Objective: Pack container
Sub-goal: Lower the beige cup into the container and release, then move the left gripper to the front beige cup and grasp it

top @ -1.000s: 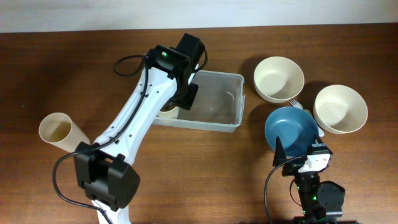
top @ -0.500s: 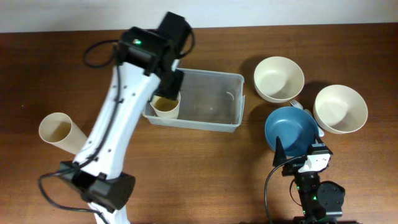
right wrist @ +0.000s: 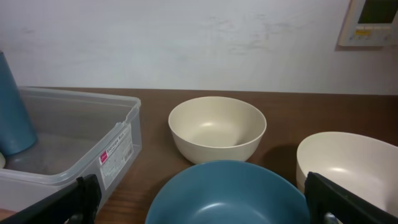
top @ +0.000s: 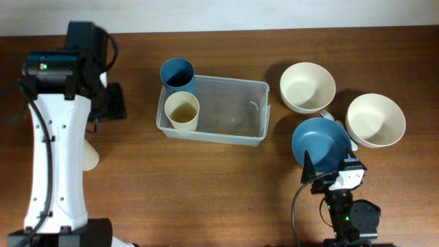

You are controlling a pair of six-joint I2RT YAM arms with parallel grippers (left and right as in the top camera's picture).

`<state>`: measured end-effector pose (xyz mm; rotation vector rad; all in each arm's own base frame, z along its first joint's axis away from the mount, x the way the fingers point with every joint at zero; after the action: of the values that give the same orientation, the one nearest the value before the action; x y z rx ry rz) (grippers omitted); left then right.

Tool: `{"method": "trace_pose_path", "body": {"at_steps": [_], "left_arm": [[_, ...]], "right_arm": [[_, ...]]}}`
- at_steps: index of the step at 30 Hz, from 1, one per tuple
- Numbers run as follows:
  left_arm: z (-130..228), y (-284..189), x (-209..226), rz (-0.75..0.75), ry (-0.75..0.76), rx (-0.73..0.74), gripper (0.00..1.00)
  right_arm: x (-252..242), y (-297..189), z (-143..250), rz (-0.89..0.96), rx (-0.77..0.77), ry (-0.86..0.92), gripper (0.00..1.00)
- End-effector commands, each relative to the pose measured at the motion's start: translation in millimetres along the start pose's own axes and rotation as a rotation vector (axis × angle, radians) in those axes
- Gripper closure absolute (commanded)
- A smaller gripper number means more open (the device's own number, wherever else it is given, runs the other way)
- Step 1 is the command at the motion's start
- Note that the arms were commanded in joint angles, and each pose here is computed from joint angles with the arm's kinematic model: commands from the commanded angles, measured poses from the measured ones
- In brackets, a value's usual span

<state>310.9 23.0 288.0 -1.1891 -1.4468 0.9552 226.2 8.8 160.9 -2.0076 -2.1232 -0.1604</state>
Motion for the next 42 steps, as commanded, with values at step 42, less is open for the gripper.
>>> {"method": "trace_pose_path", "body": {"at_steps": [42], "left_arm": [[6.5, 132.0, 67.9, 0.079, -0.32, 0.04, 0.38]], "right_arm": [[0.1, -0.2, 1.6, 0.0, 0.001, 0.004, 0.01]]}}
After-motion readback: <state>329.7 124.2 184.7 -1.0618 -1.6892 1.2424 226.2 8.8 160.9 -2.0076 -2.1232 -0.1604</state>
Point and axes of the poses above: each gripper's point midway between its finger pads, its own y axis out along the fingers, its own x axis along the line the jaws close on, z = x × y, the point moved 2 cm from there along -y, back along the fingers, and after that the axes turned 13 degrees about y, right-handed, at the moved point
